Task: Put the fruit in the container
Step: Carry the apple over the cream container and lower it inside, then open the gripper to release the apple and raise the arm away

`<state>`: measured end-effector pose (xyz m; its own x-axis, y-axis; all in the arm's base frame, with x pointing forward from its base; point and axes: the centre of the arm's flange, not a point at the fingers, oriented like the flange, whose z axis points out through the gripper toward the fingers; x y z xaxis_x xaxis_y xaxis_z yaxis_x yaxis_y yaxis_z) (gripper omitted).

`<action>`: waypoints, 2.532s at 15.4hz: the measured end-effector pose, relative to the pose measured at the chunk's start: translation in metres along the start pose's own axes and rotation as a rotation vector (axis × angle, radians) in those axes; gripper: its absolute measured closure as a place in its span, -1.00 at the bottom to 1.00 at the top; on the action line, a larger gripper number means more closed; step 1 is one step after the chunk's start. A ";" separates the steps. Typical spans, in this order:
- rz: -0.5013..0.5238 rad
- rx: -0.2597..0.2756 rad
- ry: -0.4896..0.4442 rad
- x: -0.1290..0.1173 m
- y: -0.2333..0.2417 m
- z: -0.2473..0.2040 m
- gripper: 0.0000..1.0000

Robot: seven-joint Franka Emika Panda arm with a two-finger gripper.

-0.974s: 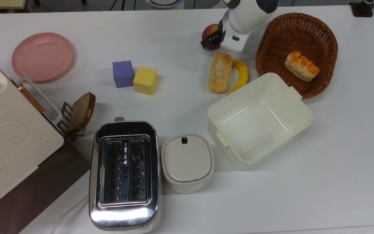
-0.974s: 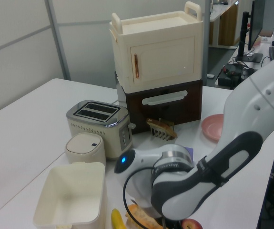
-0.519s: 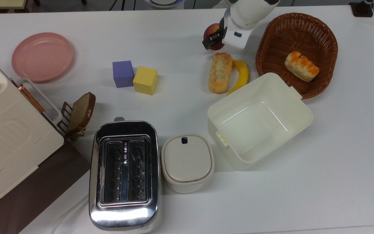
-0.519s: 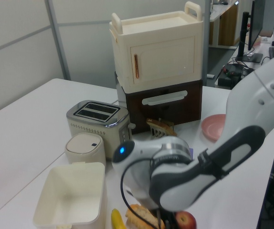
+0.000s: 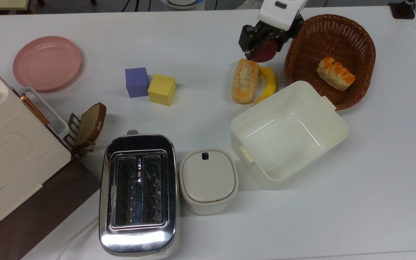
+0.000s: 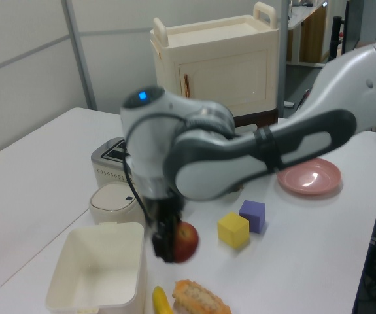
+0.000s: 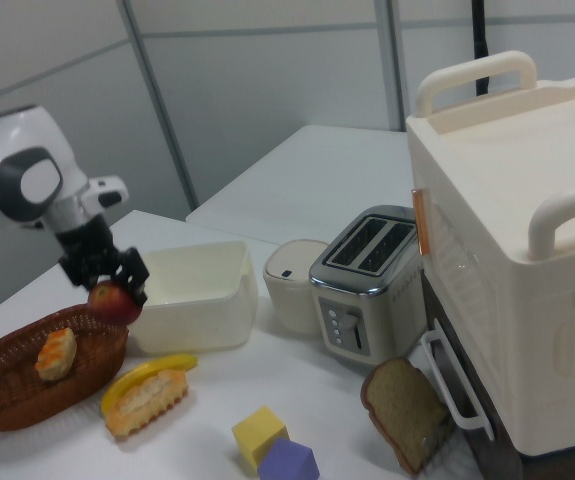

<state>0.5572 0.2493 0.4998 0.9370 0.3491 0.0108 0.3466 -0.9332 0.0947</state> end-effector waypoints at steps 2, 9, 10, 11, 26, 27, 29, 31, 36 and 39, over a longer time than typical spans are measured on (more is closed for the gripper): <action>0.092 -0.012 0.059 0.024 0.007 -0.013 -0.67; 0.452 -0.232 0.354 0.097 0.009 0.047 -0.67; 0.471 -0.242 0.365 0.102 0.006 0.062 -0.67; 0.483 -0.249 0.368 0.105 0.002 0.076 -0.67; 0.588 -0.244 0.443 0.123 0.001 0.064 -1.00; 0.628 -0.232 0.448 0.118 0.015 0.041 -1.00; 0.714 -0.204 0.402 0.098 0.051 -0.010 -1.00; 0.694 -0.156 0.268 0.065 0.090 -0.050 -1.00; 0.560 0.002 -0.044 -0.019 0.203 -0.083 -1.00; 0.583 0.030 -0.099 -0.046 0.257 -0.075 -1.00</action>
<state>0.6005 -0.0003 0.5985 0.9722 -0.2304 -0.0409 -0.2271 -0.9712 0.0725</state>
